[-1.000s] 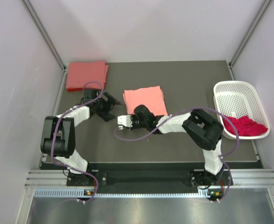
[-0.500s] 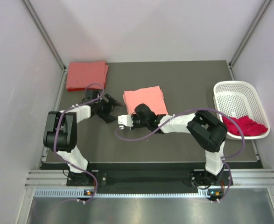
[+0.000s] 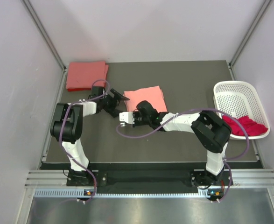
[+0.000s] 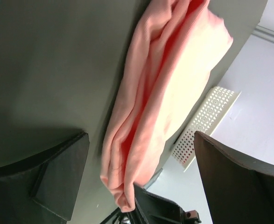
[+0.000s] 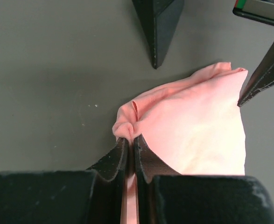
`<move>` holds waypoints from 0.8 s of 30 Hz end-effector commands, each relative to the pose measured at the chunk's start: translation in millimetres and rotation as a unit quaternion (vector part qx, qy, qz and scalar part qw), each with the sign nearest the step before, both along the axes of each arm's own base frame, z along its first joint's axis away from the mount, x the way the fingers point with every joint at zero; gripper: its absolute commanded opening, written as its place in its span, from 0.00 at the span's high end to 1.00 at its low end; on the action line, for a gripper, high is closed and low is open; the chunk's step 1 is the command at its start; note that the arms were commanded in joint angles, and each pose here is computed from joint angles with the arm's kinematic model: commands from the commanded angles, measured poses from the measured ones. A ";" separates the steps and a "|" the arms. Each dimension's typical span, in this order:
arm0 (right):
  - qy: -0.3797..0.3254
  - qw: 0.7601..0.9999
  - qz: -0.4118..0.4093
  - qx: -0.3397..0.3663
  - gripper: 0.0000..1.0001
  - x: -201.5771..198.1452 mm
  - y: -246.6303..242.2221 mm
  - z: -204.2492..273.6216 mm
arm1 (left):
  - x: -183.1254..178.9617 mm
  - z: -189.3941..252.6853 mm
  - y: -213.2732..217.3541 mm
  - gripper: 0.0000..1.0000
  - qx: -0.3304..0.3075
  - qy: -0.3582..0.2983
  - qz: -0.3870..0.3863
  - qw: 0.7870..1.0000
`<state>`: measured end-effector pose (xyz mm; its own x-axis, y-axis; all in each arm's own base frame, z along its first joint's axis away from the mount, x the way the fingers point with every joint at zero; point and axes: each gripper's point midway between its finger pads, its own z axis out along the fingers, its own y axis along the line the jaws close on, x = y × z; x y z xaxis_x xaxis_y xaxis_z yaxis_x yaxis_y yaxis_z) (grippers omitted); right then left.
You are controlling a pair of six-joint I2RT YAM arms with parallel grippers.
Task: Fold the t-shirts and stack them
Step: Neatly place the folded tshirt to the corner
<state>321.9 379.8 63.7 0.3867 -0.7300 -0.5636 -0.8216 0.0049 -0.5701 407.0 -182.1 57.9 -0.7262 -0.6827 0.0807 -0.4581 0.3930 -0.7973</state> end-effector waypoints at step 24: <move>-0.040 0.993 -0.019 0.112 1.00 34.8 0.3 101.4 | -0.2 -47.8 -12.0 0.04 0.058 0.076 0.011 0.995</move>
<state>342.3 371.5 98.3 0.3490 -0.6986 -0.6247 -0.8239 0.0889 -0.5598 420.2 -207.0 54.8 -0.7279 -0.6785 0.0994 -0.4818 0.4029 -0.7781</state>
